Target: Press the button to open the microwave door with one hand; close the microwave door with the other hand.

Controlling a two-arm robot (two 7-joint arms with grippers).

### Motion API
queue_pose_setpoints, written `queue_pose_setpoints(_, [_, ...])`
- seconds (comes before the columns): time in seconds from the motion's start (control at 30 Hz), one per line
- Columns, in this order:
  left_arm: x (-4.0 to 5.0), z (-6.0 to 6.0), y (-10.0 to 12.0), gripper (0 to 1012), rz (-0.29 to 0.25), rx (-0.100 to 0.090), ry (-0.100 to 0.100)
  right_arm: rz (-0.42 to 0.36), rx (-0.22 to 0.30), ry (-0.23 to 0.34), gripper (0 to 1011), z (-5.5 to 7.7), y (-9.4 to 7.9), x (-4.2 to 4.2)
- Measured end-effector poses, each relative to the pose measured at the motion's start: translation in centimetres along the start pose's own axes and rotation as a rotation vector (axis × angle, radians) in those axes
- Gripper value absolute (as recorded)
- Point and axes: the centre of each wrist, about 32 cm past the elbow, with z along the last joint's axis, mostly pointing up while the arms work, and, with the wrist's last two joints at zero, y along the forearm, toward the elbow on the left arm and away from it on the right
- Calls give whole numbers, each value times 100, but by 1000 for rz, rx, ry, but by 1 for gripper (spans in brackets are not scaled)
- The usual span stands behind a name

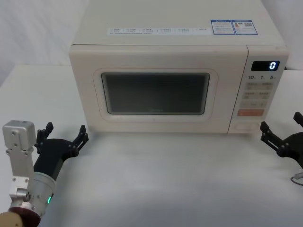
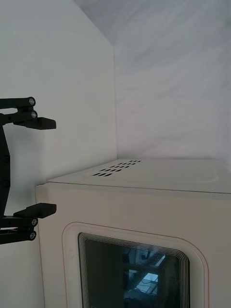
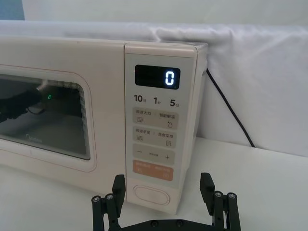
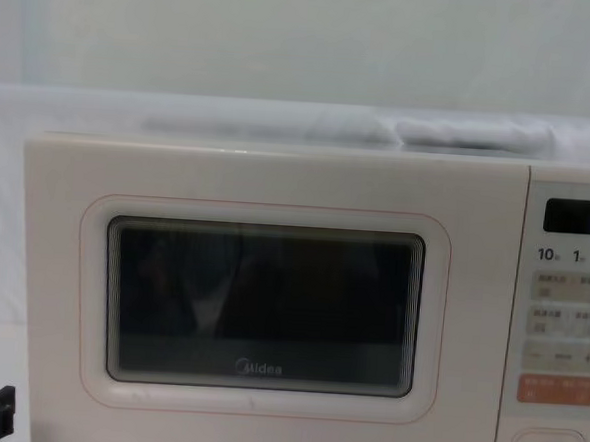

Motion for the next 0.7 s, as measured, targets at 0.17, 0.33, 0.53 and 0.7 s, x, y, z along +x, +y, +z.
queue_pose_setpoints(0.17, [0, 0, 0, 1001, 0, 0, 0, 0, 0, 0, 1002, 0, 0, 0])
queue_pose_setpoints(0.33, [0, 0, 0, 1001, 0, 0, 0, 0, 0, 0, 1002, 0, 0, 0])
queue_pose_setpoints(0.53, [0, 0, 0, 1001, 0, 0, 0, 0, 0, 0, 1002, 0, 0, 0])
queue_pose_setpoints(0.7, [0, 0, 0, 1001, 0, 0, 0, 0, 0, 0, 1002, 0, 0, 0])
